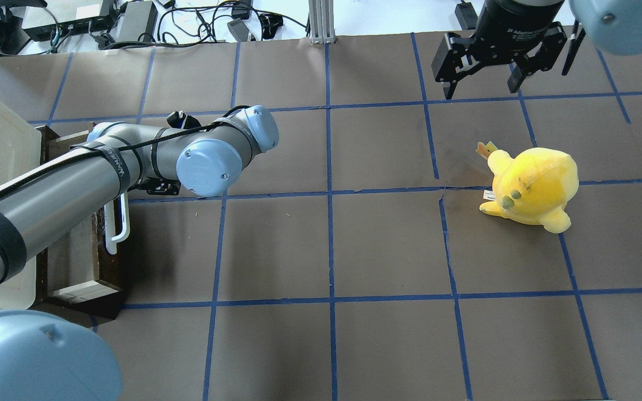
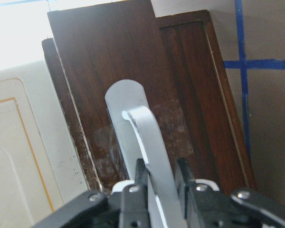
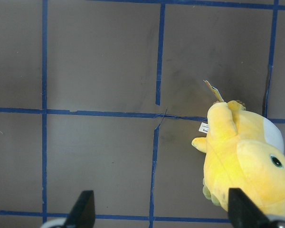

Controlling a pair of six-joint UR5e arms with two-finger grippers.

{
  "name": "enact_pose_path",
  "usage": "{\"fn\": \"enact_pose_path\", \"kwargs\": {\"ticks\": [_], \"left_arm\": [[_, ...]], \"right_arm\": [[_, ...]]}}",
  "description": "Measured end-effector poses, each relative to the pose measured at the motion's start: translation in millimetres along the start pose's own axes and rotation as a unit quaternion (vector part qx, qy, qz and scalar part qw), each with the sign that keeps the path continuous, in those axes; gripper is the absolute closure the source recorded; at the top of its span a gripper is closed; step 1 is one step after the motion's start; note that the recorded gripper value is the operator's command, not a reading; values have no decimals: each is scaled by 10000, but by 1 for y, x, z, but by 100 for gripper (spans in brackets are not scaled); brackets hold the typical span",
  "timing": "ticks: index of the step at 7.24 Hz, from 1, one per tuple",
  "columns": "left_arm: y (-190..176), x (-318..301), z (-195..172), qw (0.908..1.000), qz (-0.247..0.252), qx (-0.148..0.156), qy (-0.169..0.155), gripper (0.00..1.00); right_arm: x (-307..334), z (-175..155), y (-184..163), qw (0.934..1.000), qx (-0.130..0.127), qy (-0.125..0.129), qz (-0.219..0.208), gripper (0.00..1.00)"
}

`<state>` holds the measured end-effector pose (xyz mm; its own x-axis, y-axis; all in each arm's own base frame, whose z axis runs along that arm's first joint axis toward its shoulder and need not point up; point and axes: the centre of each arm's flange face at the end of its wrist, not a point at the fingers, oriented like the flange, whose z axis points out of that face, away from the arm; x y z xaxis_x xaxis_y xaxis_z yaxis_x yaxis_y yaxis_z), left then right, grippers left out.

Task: Pull drawer sideways
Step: 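Pull the drawer out from the cabinet with the left gripper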

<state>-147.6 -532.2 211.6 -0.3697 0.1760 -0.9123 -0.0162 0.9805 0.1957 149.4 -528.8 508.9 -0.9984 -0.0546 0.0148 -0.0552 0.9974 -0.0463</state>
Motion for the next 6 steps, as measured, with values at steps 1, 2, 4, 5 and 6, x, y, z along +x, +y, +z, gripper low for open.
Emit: {"fn": "enact_pose_path", "kwargs": {"ticks": [1, 2, 4, 5, 6], "left_arm": [[-1, 0, -7, 10000, -17, 48, 24, 78], [-2, -1, -12, 9999, -51, 71, 83, 77], [-3, -1, -15, 9998, -62, 60, 153, 25], [-1, 0, -14, 9999, -23, 43, 145, 14], [0, 1, -14, 9999, -9, 40, 143, 10]], "right_arm": [[0, 0, 0, 10000, 0, 0, -1, 0], [0, 0, 0, 10000, 0, 0, -3, 0], [0, 0, 0, 10000, 0, 0, -1, 0], [0, 0, 0, 10000, 0, 0, 0, 0], [0, 0, 0, 10000, 0, 0, 0, 0]]}}
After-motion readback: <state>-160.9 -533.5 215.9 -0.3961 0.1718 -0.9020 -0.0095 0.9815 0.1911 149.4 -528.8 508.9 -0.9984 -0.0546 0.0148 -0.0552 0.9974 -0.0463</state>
